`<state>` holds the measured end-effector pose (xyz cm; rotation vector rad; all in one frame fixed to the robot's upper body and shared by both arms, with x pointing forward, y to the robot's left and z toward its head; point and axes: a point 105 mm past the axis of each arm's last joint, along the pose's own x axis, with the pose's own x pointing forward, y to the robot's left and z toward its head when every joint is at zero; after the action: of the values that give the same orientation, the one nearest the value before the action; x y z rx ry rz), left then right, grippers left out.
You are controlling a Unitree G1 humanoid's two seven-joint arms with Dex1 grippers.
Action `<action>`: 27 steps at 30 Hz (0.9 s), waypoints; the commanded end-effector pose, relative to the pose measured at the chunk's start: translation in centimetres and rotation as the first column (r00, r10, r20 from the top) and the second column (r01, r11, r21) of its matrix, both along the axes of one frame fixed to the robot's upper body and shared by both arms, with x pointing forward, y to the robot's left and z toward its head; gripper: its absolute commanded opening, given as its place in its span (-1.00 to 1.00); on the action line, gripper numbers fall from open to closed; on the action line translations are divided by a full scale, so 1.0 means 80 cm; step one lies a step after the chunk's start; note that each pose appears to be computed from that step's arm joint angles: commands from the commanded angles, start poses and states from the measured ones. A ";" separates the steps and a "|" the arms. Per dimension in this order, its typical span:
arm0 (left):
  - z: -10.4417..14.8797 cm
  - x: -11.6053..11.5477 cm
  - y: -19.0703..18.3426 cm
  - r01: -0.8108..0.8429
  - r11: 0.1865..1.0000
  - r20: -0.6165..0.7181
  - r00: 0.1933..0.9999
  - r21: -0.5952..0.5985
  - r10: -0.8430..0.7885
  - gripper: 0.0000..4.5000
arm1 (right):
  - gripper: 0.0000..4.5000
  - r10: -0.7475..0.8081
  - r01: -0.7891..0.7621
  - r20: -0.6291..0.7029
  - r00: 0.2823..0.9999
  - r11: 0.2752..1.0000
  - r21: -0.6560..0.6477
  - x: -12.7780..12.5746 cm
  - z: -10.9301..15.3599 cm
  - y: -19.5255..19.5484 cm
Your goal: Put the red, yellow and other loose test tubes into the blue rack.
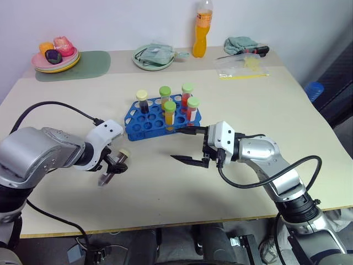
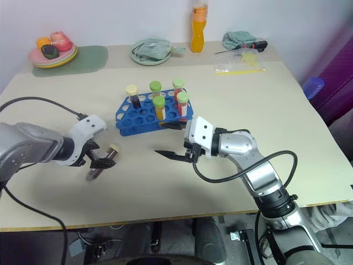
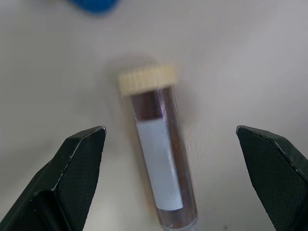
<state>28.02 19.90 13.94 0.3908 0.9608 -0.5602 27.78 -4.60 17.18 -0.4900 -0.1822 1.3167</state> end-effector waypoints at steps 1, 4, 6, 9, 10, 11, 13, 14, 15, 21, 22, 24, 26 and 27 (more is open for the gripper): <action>-0.005 0.012 0.010 -0.080 0.997 -0.037 0.996 -0.009 0.079 1.00 | 0.61 0.056 -0.057 0.047 0.997 0.998 0.008 -0.013 0.017 0.007; -0.010 0.014 0.011 -0.093 0.996 -0.064 0.994 0.009 0.094 1.00 | 0.61 0.058 -0.058 0.048 0.997 0.998 0.005 -0.015 0.017 0.008; -0.011 0.017 0.007 -0.096 0.995 -0.083 0.992 0.000 0.096 1.00 | 0.61 0.059 -0.059 0.048 0.997 0.998 0.007 -0.016 0.016 0.009; -0.012 0.021 0.002 -0.094 0.996 -0.084 0.992 0.008 0.095 1.00 | 0.61 0.060 -0.060 0.050 0.997 0.998 0.007 -0.019 0.014 0.012; -0.012 0.023 0.001 -0.093 0.995 -0.081 0.992 0.019 0.094 1.00 | 0.61 0.059 -0.060 0.051 0.997 0.998 0.010 -0.020 0.014 0.013; -0.013 0.024 0.000 -0.092 0.995 -0.081 0.992 0.028 0.094 1.00 | 0.61 0.059 -0.059 0.051 0.997 0.998 0.012 -0.020 0.014 0.014; -0.015 0.025 -0.001 -0.096 0.995 -0.082 0.992 0.039 0.099 1.00 | 0.61 0.058 -0.059 0.052 0.997 0.998 0.014 -0.021 0.012 0.015; -0.017 0.025 -0.001 -0.095 0.994 -0.085 0.991 0.045 0.099 0.89 | 0.63 0.058 -0.058 0.054 0.997 0.998 0.015 -0.022 0.012 0.016; -0.018 0.024 -0.001 -0.096 0.994 -0.087 0.991 0.048 0.099 0.76 | 0.64 0.057 -0.058 0.054 0.997 0.998 0.016 -0.022 0.012 0.017; -0.017 0.026 0.002 -0.117 0.992 -0.075 0.990 0.057 0.121 -0.52 | 0.64 0.054 -0.055 0.058 0.997 0.998 0.025 -0.022 0.011 0.020; -0.016 0.027 0.003 -0.124 0.991 -0.070 0.989 0.058 0.128 -0.64 | 0.64 0.054 -0.055 0.059 0.997 0.998 0.025 -0.022 0.011 0.020; -0.010 0.028 0.007 -0.131 0.989 -0.041 0.990 0.067 0.134 -0.66 | 0.64 0.052 -0.053 0.060 0.997 0.998 0.025 -0.022 0.011 0.020; 0.002 0.033 0.017 -0.170 0.983 0.029 0.985 0.073 0.169 -0.66 | 0.64 0.037 -0.039 0.061 0.997 0.999 0.027 -0.020 0.011 0.018; 0.014 0.043 0.022 -0.205 0.977 0.110 0.974 0.061 0.197 -0.66 | 0.64 0.022 -0.024 0.060 0.998 0.999 0.028 -0.018 0.011 0.014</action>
<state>30.31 20.65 12.59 0.3627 1.0338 -0.4009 26.71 -3.49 17.06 -0.4922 -0.2011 1.3322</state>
